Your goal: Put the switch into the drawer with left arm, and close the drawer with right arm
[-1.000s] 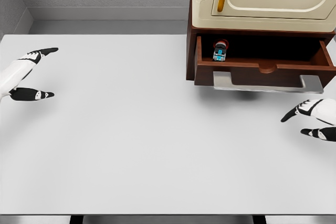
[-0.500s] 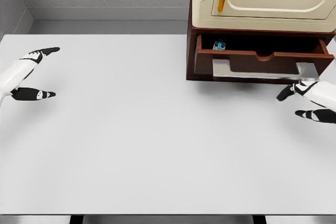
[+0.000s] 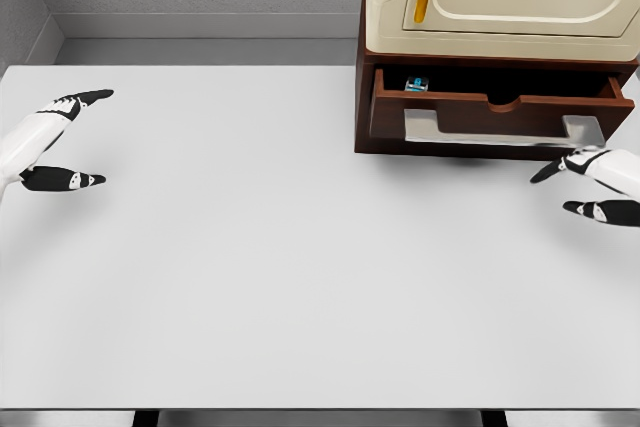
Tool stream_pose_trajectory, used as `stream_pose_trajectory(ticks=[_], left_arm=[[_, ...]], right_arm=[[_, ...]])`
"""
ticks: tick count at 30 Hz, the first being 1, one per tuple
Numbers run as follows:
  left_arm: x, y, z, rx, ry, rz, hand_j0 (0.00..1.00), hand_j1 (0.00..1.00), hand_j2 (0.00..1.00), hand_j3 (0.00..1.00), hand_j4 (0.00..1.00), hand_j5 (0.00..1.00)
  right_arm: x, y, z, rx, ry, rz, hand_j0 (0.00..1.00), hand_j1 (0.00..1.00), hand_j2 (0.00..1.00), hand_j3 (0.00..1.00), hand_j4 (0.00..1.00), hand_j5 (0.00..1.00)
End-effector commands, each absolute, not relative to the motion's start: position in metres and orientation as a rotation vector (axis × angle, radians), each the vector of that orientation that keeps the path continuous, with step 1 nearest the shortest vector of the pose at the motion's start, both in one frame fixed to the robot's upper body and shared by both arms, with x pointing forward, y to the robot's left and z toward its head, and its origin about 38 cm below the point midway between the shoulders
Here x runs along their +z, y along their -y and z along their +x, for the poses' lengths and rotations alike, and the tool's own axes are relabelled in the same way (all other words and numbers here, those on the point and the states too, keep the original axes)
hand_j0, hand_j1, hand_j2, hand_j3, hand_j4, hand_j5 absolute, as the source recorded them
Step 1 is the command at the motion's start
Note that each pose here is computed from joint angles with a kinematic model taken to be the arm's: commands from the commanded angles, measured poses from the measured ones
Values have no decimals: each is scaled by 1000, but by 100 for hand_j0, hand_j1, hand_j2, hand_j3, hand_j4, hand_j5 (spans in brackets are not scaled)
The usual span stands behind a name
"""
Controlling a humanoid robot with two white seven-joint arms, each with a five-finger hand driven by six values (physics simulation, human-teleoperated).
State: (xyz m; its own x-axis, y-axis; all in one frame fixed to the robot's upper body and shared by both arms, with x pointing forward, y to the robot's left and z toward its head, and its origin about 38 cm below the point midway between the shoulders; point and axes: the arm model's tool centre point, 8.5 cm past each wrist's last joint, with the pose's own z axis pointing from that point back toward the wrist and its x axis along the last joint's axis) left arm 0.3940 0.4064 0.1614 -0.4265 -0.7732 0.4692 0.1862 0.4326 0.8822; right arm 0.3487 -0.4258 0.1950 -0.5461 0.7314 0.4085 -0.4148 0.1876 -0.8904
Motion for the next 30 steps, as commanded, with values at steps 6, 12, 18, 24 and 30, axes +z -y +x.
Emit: stream_pose_trajectory(ticks=[6,12,18,24,30], left_arm=[[164,-404,394,-1181,1688,515,100,100,100,100,100,100],[164,-404,394,-1180,1688,516,100,100,100,100,100,100],[165,-403,394,-1184,1689,517,100,100,100,100,100,100],[164,-405,394,-1181,1684,517,100,100,100,100,100,100],[165,-404,394,-1182,1688,517,100,100,100,100,100,100]], right_arm=[[197,419,357,1509,1569,-316,66,66,66,66,66,66],[183,415,369,1502,1548,-305,66,66,66,66,66,66],[179,415,383,1491,1541,-314,66,66,66,66,66,66],[179,410,398,1470,1557,-312,66,66,66,66,66,66],[180,409,403,1462,1564,-316,66,66,66,66,66,66]])
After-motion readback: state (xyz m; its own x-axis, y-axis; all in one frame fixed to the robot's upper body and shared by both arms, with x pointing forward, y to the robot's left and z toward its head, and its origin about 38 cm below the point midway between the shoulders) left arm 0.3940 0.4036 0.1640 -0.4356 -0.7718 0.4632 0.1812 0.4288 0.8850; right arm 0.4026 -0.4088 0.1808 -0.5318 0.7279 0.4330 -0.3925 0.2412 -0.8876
